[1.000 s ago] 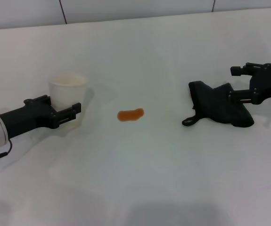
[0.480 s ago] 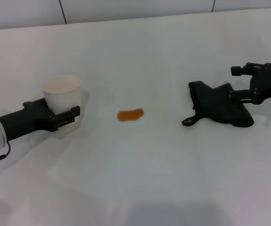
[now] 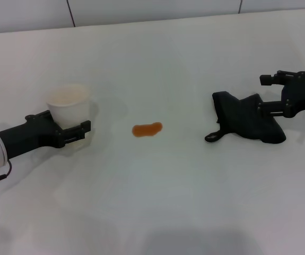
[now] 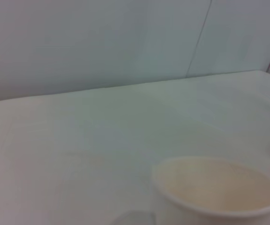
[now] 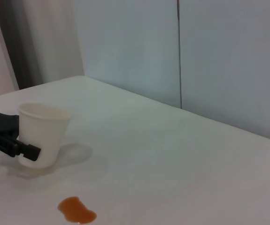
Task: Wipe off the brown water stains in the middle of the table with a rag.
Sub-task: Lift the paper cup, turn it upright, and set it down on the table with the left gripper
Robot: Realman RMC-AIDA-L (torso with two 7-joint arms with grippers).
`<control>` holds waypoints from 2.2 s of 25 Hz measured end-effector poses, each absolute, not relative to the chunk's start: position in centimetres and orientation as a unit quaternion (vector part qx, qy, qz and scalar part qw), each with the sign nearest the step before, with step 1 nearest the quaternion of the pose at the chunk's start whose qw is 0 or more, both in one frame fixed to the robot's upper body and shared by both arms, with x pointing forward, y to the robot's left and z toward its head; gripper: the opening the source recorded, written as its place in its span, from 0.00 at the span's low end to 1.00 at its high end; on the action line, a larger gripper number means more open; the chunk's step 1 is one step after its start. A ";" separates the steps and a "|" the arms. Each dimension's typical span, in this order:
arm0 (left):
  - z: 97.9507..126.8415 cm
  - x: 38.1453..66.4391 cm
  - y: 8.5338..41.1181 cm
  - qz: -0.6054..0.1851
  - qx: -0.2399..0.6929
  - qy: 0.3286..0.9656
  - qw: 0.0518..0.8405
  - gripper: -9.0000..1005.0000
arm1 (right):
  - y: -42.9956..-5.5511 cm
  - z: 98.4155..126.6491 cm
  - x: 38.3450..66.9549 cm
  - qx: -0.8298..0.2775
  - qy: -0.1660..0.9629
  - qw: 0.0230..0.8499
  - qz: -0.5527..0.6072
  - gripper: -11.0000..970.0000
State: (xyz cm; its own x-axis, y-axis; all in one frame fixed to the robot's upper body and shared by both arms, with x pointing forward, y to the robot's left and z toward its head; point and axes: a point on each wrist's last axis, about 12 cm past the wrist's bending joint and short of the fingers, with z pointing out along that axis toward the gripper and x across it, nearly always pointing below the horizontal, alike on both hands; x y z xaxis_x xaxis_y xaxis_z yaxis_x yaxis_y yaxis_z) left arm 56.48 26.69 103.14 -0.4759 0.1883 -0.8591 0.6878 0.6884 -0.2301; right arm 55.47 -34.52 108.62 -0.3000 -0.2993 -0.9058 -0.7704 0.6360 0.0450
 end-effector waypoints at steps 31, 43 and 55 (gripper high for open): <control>104.1 56.9 27.4 -0.293 0.270 0.812 0.426 0.88 | -34.6 108.7 55.5 -0.349 0.768 0.479 0.245 0.89; 104.3 56.6 27.7 -0.306 0.267 0.817 0.410 0.88 | -34.6 108.7 55.5 -0.349 0.768 0.479 0.244 0.89; 104.6 56.2 28.4 -0.314 0.259 0.823 0.397 0.88 | -34.6 108.7 55.6 -0.349 0.768 0.479 0.245 0.88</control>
State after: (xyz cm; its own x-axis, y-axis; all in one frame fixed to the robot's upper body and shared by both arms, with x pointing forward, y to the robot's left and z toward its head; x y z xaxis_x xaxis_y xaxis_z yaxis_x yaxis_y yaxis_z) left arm 56.23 28.40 104.61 -0.5502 0.1768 -0.8161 0.6752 0.6692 -0.3102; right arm 55.56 -34.55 108.66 -0.2991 -0.3010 -0.9055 -0.7695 0.6373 0.0424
